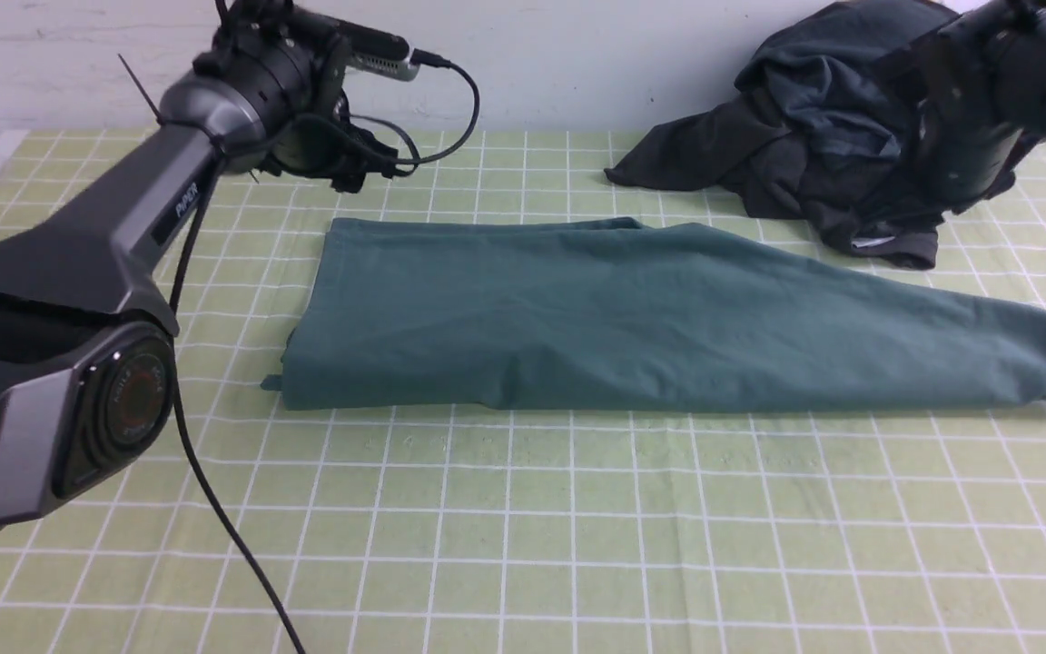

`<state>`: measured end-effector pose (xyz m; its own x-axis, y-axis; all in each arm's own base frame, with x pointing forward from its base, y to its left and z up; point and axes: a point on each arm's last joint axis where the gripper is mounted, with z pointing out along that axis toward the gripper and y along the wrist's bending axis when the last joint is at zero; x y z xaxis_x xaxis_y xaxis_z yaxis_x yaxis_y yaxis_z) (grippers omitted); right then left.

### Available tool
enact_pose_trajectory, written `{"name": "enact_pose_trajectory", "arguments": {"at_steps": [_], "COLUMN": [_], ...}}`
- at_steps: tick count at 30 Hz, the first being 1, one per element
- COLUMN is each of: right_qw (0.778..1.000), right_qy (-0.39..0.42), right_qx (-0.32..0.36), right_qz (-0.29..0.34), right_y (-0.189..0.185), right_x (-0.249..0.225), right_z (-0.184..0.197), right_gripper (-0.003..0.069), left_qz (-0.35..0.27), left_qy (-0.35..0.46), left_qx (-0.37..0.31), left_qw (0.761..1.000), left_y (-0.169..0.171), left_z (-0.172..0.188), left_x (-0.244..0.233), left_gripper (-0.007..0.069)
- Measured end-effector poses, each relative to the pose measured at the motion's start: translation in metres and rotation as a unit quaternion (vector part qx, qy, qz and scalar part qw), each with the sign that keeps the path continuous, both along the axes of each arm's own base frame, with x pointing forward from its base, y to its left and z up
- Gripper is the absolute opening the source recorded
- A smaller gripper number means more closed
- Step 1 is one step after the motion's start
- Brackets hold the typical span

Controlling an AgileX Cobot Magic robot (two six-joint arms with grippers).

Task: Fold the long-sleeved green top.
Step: Use both arms to drag the lower edge of the fabric forward and fold it over the upper edge, then use the right arm to clamp the right edge of the fabric, then use the right arm to drag the right edge of the fabric to the left and folds it over the left edge

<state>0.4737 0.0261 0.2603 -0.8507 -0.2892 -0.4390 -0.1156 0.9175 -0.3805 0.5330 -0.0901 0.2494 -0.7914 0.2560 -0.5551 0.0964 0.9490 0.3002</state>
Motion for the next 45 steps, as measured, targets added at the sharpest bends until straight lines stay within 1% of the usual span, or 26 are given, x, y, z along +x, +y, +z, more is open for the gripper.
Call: {"name": "enact_pose_trajectory", "arguments": {"at_steps": [3, 4, 6, 7, 8, 10, 13, 17, 18, 19, 21, 25, 27, 29, 30, 32, 33, 34, 35, 37, 38, 39, 41, 43, 44, 45], "right_qw": [0.997, 0.996, 0.988, 0.987, 0.982, 0.973, 0.965, 0.964, 0.964, 0.964, 0.963, 0.955, 0.949, 0.943, 0.941, 0.943, 0.943, 0.946, 0.947, 0.955, 0.956, 0.962, 0.965, 0.969, 0.970, 0.969], "right_qy": [-0.010, -0.010, -0.002, 0.001, 0.011, 0.037, 0.082, 0.096, 0.086, 0.086, 0.062, 0.024, 0.029, 0.039, 0.048, 0.046, 0.047, 0.048, 0.048, 0.048, 0.048, 0.033, 0.022, -0.013, -0.016, -0.038], "right_qx": [0.065, 0.075, 0.134, 0.139, 0.163, 0.194, 0.202, 0.175, 0.167, 0.166, 0.157, 0.178, 0.195, 0.208, 0.215, 0.217, 0.216, 0.213, 0.212, 0.198, 0.195, 0.181, 0.174, 0.157, 0.157, 0.156], "right_qz": [-0.041, -0.048, -0.079, -0.083, -0.094, -0.119, -0.146, -0.177, -0.188, -0.189, -0.211, -0.236, -0.247, -0.255, -0.257, -0.250, -0.249, -0.238, -0.235, -0.215, -0.213, -0.201, -0.197, -0.188, -0.188, -0.187], "right_y": [-0.023, -0.027, -0.056, -0.058, -0.070, -0.086, -0.099, -0.115, -0.120, -0.121, -0.133, -0.147, -0.149, -0.147, -0.144, -0.141, -0.141, -0.138, -0.138, -0.138, -0.138, -0.139, -0.139, -0.141, -0.141, -0.141], "right_x": [-0.011, -0.012, -0.023, -0.024, -0.031, -0.041, -0.055, -0.068, -0.069, -0.070, -0.071, -0.064, -0.062, -0.059, -0.057, -0.054, -0.054, -0.053, -0.053, -0.056, -0.056, -0.059, -0.062, -0.067, -0.067, -0.069], "right_z": [0.023, 0.025, 0.034, 0.033, 0.031, 0.016, -0.015, -0.048, -0.053, -0.054, -0.062, -0.074, -0.087, -0.101, -0.113, -0.114, -0.114, -0.113, -0.113, -0.104, -0.103, -0.085, -0.072, -0.031, -0.027, 0.001], "right_gripper": [0.0224, 0.0223, 0.0241, 0.0241, 0.0275, 0.0329, 0.0417, 0.0517, 0.0545, 0.0548, 0.0572, 0.0573, 0.0553, 0.0508, 0.0467, 0.0390, 0.0371, 0.0264, 0.0253, 0.0101, 0.0101, 0.0034, 0.0025, 0.0022, 0.0022, 0.0022], "left_qz": [-0.036, -0.037, -0.060, -0.065, -0.079, -0.096, -0.109, -0.120, -0.119, -0.119, -0.118, -0.113, -0.113, -0.108, -0.099, -0.082, -0.079, -0.055, -0.053, -0.023, -0.019, -0.003, 0.007, 0.032, 0.036, 0.046], "left_qy": [0.032, 0.033, 0.030, 0.024, 0.024, 0.017, 0.023, 0.057, 0.070, 0.070, 0.073, 0.072, 0.064, 0.038, 0.028, -0.003, 0.000, -0.025, -0.030, -0.045, -0.046, -0.048, -0.048, -0.058, -0.061, -0.076], "left_qx": [0.020, 0.019, -0.025, -0.034, -0.062, -0.096, -0.126, -0.142, -0.139, -0.139, -0.135, -0.132, -0.126, -0.114, -0.109, -0.095, -0.097, -0.078, -0.077, -0.060, -0.061, -0.045, -0.041, -0.047, -0.051, -0.064], "left_qw": [0.999, 0.999, 0.997, 0.997, 0.995, 0.991, 0.986, 0.981, 0.981, 0.981, 0.981, 0.982, 0.984, 0.987, 0.989, 0.992, 0.992, 0.995, 0.995, 0.997, 0.997, 0.998, 0.998, 0.997, 0.996, 0.994], "left_y": [0.007, 0.008, 0.015, 0.015, 0.018, 0.021, 0.023, 0.027, 0.029, 0.029, 0.034, 0.040, 0.043, 0.049, 0.053, 0.060, 0.060, 0.069, 0.070, 0.079, 0.079, 0.085, 0.087, 0.091, 0.091, 0.091], "left_z": [0.040, 0.042, 0.079, 0.089, 0.109, 0.139, 0.161, 0.151, 0.135, 0.134, 0.112, 0.095, 0.089, 0.089, 0.086, 0.086, 0.084, 0.082, 0.083, 0.075, 0.074, 0.066, 0.061, 0.047, 0.047, 0.038], "left_x": [-0.021, -0.022, -0.045, -0.050, -0.070, -0.104, -0.151, -0.210, -0.221, -0.223, -0.244, -0.277, -0.290, -0.307, -0.317, -0.334, -0.334, -0.353, -0.354, -0.369, -0.370, -0.379, -0.383, -0.391, -0.392, -0.396], "left_gripper": [0.0375, 0.0361, 0.0260, 0.0260, 0.0193, 0.0115, 0.0034, 0.0000, -0.0004, -0.0004, -0.0004, -0.0004, -0.0003, -0.0003, -0.0003, -0.0003, -0.0003, -0.0003, -0.0003, -0.0003, -0.0003, -0.0003, -0.0003, -0.0003, -0.0003, -0.0003]}}
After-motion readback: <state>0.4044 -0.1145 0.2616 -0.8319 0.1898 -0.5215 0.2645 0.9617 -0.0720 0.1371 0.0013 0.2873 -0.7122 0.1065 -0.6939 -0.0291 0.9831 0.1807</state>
